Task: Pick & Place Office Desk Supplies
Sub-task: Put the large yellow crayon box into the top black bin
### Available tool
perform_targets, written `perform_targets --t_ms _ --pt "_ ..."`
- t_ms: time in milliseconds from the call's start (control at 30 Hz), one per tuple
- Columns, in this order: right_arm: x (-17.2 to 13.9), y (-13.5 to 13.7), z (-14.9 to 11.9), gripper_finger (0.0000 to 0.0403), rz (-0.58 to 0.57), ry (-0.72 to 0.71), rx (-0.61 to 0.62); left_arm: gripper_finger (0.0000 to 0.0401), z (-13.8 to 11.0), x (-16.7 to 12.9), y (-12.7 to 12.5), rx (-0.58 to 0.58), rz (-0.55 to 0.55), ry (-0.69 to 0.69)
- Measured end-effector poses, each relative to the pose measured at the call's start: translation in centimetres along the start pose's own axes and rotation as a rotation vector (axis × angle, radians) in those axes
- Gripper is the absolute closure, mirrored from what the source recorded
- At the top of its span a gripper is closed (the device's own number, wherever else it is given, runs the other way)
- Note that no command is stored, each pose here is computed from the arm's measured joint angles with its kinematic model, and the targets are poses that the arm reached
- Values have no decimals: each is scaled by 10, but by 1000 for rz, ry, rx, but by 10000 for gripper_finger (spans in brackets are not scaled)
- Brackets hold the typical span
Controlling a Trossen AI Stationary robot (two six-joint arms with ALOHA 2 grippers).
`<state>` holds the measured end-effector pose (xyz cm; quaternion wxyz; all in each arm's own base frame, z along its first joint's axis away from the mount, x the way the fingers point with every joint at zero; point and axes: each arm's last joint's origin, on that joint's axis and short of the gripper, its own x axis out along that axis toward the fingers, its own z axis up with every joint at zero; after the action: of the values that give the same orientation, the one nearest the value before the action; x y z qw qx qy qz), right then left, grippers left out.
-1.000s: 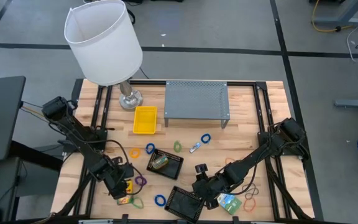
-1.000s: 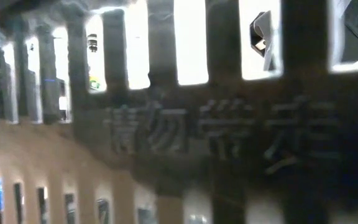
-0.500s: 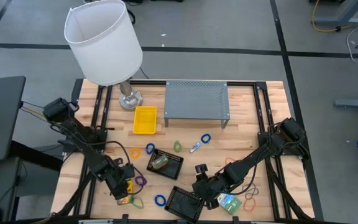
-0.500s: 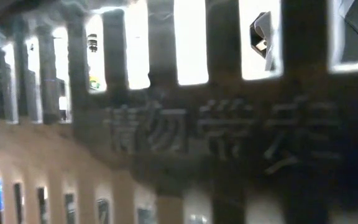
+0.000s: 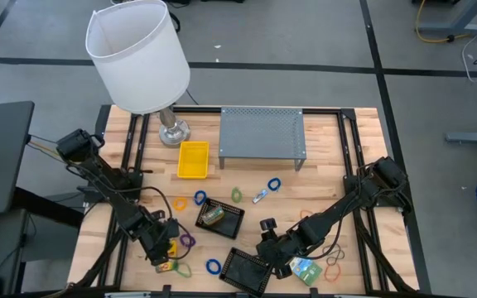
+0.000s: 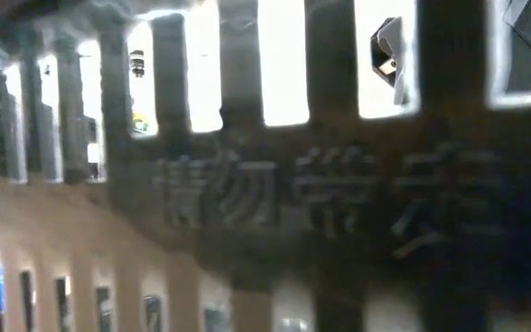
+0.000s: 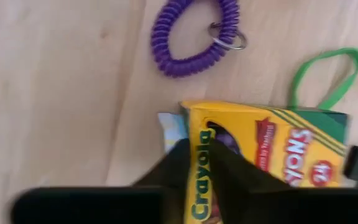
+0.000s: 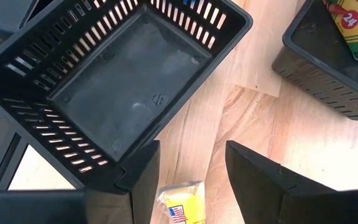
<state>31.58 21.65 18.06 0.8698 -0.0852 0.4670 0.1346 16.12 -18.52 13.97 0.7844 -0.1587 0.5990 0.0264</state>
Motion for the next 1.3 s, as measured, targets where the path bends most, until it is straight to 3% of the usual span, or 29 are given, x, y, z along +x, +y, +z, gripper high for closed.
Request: perform_targets --t_ms 100,367,633,967,1300 --pt "0 0 0 213 0 0 1 393 1 0 0 -9 3 -5" --pt "0 0 0 213 0 0 0 398 16 -16 -14 -21 24 -59" --pt "0 0 0 213 0 0 0 400 32 -52 -30 -2 136 -125" --pt "0 0 0 213 1 -1 1 400 59 -78 -44 23 100 -229" --pt "-3 5 4 227 1 -52 0 401 86 -93 -42 32 91 -279"
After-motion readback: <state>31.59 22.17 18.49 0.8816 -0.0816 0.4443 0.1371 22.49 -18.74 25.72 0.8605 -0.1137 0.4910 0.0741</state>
